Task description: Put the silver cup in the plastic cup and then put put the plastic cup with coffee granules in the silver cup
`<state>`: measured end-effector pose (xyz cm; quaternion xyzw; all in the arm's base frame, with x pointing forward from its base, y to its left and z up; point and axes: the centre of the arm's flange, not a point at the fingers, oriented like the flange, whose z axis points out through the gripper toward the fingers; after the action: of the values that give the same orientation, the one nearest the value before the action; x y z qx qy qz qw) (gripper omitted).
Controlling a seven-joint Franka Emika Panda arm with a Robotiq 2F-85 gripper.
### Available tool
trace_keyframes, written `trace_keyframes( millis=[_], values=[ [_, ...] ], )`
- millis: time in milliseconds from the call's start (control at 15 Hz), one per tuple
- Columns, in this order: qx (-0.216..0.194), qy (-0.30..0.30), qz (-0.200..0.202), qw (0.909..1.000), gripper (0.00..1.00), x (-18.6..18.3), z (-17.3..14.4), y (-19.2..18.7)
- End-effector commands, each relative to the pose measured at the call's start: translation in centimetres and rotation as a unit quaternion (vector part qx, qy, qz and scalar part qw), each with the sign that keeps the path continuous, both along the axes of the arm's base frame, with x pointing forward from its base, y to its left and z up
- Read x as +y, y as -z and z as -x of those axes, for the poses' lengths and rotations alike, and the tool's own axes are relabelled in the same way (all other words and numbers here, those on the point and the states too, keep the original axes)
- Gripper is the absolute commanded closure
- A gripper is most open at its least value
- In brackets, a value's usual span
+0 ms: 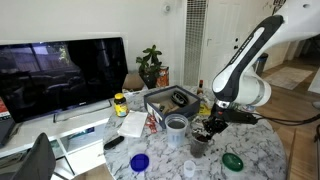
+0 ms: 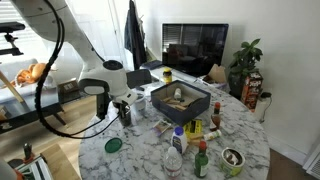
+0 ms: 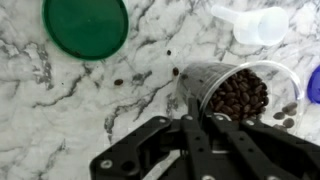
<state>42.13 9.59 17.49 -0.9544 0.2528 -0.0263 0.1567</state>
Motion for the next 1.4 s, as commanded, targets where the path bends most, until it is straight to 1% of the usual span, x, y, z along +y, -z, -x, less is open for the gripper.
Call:
trace_keyframes(
  millis=[0,200,400,533,600,867,933,1067,1133,1200,1333],
  values=[
    [0.001,-0.014,0.008,0.9999,0.99,0.1,0.6,-0.3],
    [0.002,-0.041,0.008,0.9991,0.99,-0.2,0.7,-1.6],
    [0.0,-0.079,0.003,0.9969,0.99,-1.0,0.9,-4.7],
    [-0.009,-0.099,0.005,0.995,0.99,-1.4,0.8,-7.1],
    [-0.02,-0.11,0.002,0.9937,0.99,-1.6,0.7,-8.7],
    [-0.069,-0.134,0.012,0.9886,0.99,-1.5,-0.9,-15.5],
    [-0.081,-0.144,0.017,0.9861,0.99,-1.3,-1.4,-17.1],
    [-0.096,-0.154,0.02,0.9832,0.99,-0.9,-2.4,-19.5],
    [-0.102,-0.156,0.018,0.9824,0.99,-0.5,-3.0,-20.1],
    [-0.11,-0.164,0.013,0.9802,0.99,0.0,-3.7,-19.7],
    [-0.114,-0.163,0.011,0.9799,0.99,1.0,-4.8,-19.1]
  ],
)
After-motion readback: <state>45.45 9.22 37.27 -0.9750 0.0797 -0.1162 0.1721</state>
